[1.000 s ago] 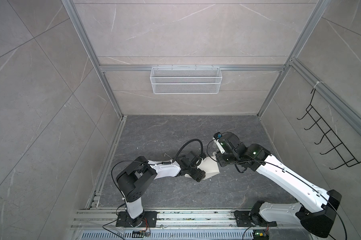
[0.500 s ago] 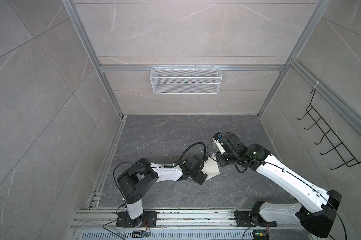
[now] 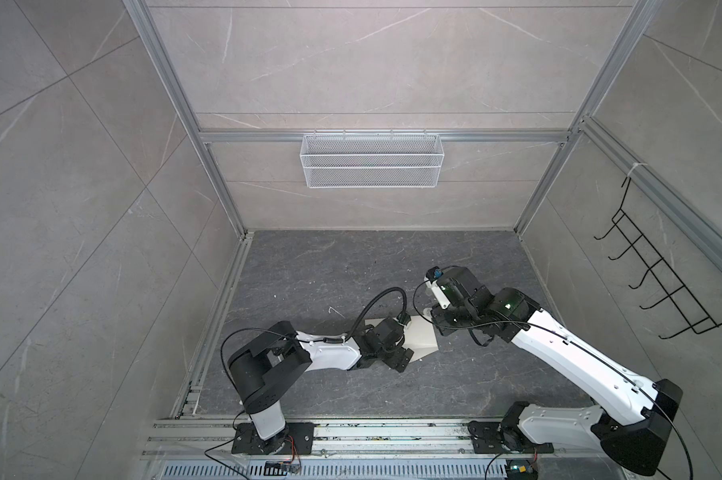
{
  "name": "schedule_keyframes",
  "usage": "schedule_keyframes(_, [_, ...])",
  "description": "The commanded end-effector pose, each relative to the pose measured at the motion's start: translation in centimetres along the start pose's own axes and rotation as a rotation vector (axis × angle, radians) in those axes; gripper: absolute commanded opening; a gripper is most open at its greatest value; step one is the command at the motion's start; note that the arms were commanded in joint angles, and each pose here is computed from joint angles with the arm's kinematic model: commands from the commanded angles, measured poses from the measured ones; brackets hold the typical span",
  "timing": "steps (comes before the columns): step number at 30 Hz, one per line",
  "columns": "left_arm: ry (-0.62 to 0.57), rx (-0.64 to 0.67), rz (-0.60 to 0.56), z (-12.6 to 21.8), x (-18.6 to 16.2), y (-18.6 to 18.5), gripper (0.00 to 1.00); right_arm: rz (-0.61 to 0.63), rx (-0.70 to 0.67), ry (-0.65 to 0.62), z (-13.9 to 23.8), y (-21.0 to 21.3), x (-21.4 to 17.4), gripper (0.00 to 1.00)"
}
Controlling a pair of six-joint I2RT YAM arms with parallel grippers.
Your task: Place the letter into the envelope and seal it
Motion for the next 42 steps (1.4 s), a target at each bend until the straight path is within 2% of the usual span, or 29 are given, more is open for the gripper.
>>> schedule_keyframes(1, [-0.057, -0.035, 0.057, 2.2, 1.3, -0.2, 0.9, 0.0, 0.025, 0.015, 0.3, 0.3, 0.2, 0.0])
schedule_keyframes(8, [-0.231, -0.052, 0.14, 6.8, 4.0, 2.0, 0.83, 0.049, 0.055, 0.115, -0.5, 1.4, 0.3, 0.0])
schedule_keyframes(13, [-0.256, -0.083, 0.186, 7.9, 3.4, 3.4, 0.68, 0.057, 0.075, 0.166, -1.6, 2.3, 0.6, 0.0])
schedule_keyframes(20, [-0.172, -0.151, 0.128, 6.8, 0.5, 2.4, 0.59, 0.037, 0.067, 0.132, -1.8, 2.2, 1.3, 0.0])
schedule_keyframes(29, [-0.064, -0.195, 0.154, 4.7, -1.3, 1.9, 0.51, 0.025, 0.044, 0.1, -1.4, 1.7, 1.2, 0.0])
schedule_keyframes(37, [-0.042, -0.249, 0.154, 4.2, -1.3, 0.0, 0.42, 0.025, 0.034, 0.099, -1.3, 1.4, 0.9, 0.0])
schedule_keyframes(42, [-0.04, -0.297, 0.161, 3.6, -0.9, -1.6, 0.4, 0.025, 0.038, 0.1, -1.3, 1.4, 0.8, 0.0])
Point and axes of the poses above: each gripper's point midway between its finger pads, its own z axis back along the fingers, its own y axis along the line the jaws close on, x = y × z, the point moved 2 cm from there along z, back along the fingers, and after that the axes turned 5 degrees about -z, right-handed, at the moved point
